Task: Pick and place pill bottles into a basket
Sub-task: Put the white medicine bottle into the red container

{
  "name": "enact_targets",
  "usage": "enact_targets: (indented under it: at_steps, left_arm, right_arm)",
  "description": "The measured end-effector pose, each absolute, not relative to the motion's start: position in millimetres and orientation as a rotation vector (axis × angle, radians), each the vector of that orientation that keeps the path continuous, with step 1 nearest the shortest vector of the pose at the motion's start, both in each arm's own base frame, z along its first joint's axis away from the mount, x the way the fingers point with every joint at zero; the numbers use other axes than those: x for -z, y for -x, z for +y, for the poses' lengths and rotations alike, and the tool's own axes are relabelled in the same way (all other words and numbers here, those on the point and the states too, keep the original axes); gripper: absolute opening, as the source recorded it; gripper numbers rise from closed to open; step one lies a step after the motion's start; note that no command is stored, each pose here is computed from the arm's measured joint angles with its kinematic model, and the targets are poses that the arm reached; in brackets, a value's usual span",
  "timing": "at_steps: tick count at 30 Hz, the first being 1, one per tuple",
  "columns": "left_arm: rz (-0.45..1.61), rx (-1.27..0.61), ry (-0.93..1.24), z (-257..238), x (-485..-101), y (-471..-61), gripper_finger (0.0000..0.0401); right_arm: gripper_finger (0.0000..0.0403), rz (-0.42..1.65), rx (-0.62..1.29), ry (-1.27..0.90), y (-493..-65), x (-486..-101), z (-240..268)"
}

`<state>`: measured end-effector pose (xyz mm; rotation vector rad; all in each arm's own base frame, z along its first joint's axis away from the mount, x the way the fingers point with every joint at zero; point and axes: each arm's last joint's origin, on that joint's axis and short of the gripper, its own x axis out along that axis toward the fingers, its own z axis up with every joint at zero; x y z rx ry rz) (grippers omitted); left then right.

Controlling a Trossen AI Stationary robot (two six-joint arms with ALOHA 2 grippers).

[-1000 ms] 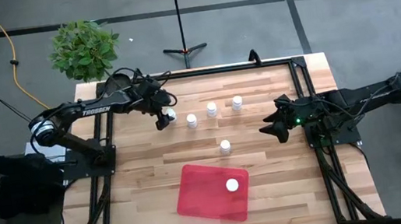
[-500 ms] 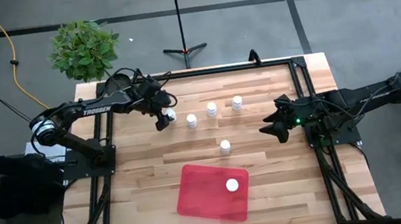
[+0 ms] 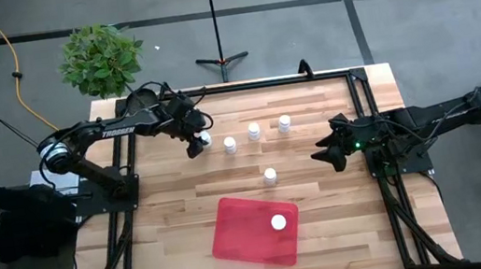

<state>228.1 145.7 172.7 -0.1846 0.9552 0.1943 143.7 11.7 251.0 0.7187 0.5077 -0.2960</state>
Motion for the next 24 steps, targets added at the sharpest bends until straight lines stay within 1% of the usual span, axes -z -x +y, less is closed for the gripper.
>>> enact_targets:
  at_steps: [5,9,11,18,24]
  left_arm:
    - [0.979,-0.193,0.224,146.6,-165.0,-229.8,0.0245]
    - [0.974,-0.191,0.227,146.9,-164.4,-230.5,0.0217]
    - [0.968,-0.194,0.231,147.2,-164.5,-231.0,0.0210]
    - [0.955,-0.194,0.247,147.4,-164.9,-231.9,0.0224]
    - [0.954,-0.195,0.248,147.5,-165.0,-231.9,0.0208]
  right_arm:
    - [0.0291,0.511,0.298,-0.718,-143.4,-250.7,11.6]
    - [0.0291,0.510,0.301,-0.716,-143.4,-250.7,11.5]
    - [0.0291,0.511,0.301,-0.716,-143.3,-250.6,11.5]
    - [0.0291,0.519,0.304,-0.714,-142.9,-250.0,11.5]
    - [0.0291,0.521,0.305,-0.713,-142.8,-249.8,11.5]
